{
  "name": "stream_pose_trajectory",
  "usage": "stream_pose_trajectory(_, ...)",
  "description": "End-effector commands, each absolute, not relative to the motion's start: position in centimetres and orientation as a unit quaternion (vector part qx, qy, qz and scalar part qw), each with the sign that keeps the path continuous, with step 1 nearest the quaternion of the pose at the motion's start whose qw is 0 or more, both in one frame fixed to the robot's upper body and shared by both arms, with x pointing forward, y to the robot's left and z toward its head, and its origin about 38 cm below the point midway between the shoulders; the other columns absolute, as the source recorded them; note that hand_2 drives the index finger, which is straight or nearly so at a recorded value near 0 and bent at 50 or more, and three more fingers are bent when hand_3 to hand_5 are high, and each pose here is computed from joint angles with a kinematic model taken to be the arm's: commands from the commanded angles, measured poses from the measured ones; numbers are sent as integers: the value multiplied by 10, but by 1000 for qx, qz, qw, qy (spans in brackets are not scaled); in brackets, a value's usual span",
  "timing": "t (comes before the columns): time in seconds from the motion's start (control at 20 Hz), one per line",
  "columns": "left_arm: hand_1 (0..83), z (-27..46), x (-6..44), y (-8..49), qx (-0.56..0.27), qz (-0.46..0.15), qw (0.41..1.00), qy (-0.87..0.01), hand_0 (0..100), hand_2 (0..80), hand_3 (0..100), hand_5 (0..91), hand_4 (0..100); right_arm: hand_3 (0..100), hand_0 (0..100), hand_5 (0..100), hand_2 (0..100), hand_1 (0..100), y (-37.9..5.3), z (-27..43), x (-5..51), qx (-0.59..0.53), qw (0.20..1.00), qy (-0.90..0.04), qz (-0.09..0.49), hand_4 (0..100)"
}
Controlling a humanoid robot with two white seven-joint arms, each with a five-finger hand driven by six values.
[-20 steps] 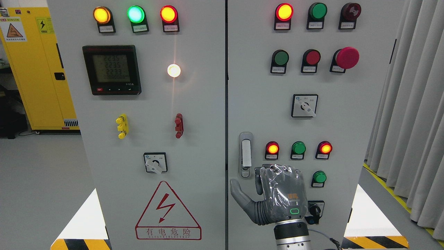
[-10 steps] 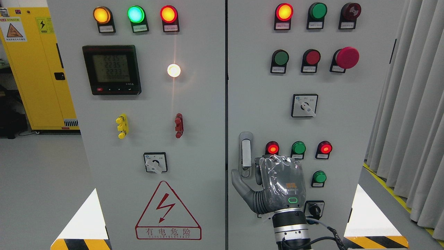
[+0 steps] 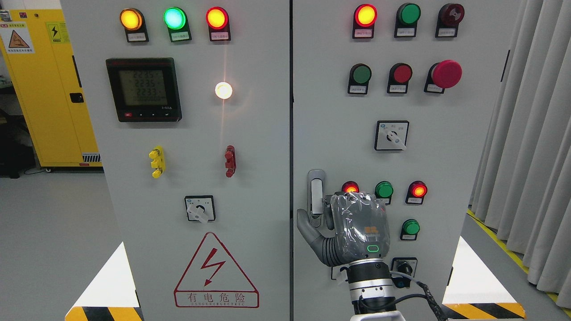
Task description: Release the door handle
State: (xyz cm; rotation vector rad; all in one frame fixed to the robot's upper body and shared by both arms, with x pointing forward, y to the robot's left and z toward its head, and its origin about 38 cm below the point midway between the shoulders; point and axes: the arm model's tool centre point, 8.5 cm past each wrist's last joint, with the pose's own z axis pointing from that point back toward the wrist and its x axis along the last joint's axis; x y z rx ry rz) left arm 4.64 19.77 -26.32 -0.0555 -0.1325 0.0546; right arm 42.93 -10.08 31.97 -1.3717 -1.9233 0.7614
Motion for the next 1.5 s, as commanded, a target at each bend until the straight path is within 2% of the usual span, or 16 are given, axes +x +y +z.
stream_pose_trajectory(0.0,556,-263,46,198,-28,27,997,-66,120,0,0,0,0,1000,415,1000,1000,354,-98,317,432,-522,326,-731,295,1000)
stream_pose_trajectory(0.2,556,-263,46,198,-28,27,997,-66,120,0,0,0,0,1000,475,1000,1000,371,-100,318,432,-524,328,-730,291,1000)
stream_pose_trajectory(1.45,556,-263,46,198,-28,27,997,-66,120,0,0,0,0,1000,536,1000,1000,409,-106,316,431,-531,343,-724,278,1000)
